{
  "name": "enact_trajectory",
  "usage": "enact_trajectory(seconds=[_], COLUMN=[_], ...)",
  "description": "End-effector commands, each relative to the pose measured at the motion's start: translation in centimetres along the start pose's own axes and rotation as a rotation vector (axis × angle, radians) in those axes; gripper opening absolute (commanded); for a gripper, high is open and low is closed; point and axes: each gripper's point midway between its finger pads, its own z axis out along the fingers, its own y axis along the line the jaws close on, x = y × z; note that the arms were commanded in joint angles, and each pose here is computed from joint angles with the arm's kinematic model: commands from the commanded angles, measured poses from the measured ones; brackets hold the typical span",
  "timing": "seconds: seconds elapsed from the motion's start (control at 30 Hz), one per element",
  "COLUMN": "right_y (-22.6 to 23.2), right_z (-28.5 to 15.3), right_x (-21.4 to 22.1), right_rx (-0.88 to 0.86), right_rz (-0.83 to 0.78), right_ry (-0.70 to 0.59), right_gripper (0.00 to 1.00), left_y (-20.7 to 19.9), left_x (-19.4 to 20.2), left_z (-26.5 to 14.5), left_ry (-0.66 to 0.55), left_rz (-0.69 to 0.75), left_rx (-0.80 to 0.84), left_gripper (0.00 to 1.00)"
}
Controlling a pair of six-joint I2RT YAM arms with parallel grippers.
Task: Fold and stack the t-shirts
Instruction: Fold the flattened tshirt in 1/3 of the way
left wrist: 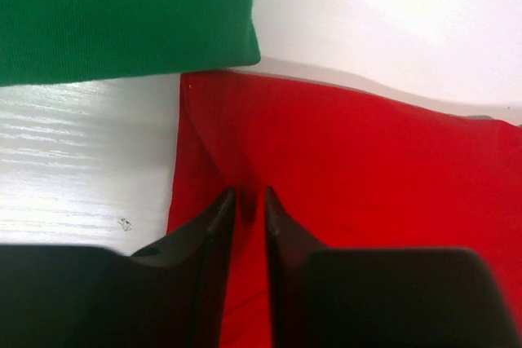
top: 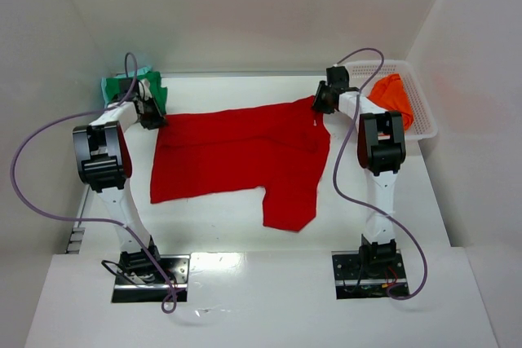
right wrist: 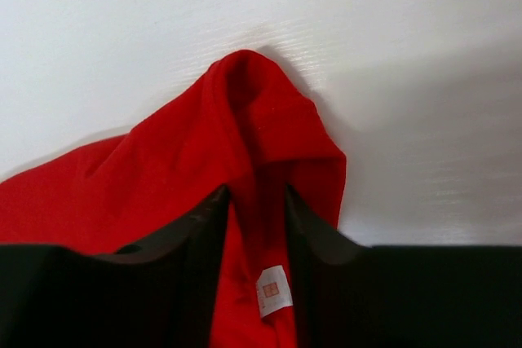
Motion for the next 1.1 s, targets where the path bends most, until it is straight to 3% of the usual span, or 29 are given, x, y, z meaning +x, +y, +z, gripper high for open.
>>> enact_trajectory(seconds=[0.0, 0.07, 0.3, 0.37, 0.47, 0.6, 0.83, 1.07], right_y=[3.3, 3.9, 5.3, 5.9, 6.8, 8.3, 7.9, 7.0], right_z=[-4.3, -5.5, -9.6, -9.7, -9.9, -9.3, -6.1, -4.4], right_x=[-6.3, -6.9, -6.3, -4.2, -1.3, 1.2, 5.1, 6.4], right_rx=[-0.123, -0.142, -0.225, -0.247, -0.274, -0.291, -0.272, -0.222], right_rz=[-0.008, -0.012, -0.004, -0.006, -0.027, -0.091, -0.117, -0.143], right_ry=[-0.136, -0.153, -0.154, -0.114, -0.082, -0.039, 0.043, 0.085], right_gripper=[0.47, 0.53, 0.54, 0.51, 0.47, 0.59, 0.58, 0.59], left_y=[-1.1, -1.5, -2.9, -3.6, -6.8, -9.0, -10.8, -10.5], left_x=[-2.8, -3.6, -4.7, -5.2, -4.7, -2.9, 0.3, 0.5], left_z=[-1.7, -2.7, -6.0, -7.1, -8.3, -7.9, -5.9, -5.6], left_ry=[-0.065, -0.081, -0.136, -0.161, -0.147, -0.087, 0.012, 0.014], left_rz=[0.048, 0.062, 0.08, 0.09, 0.108, 0.132, 0.128, 0.132], left_rx=[0.041, 0.045, 0.068, 0.089, 0.264, 0.408, 0.511, 0.496], left_gripper=[0.4, 0.53, 0.68, 0.69, 0.69, 0.71, 0.72, 0.72])
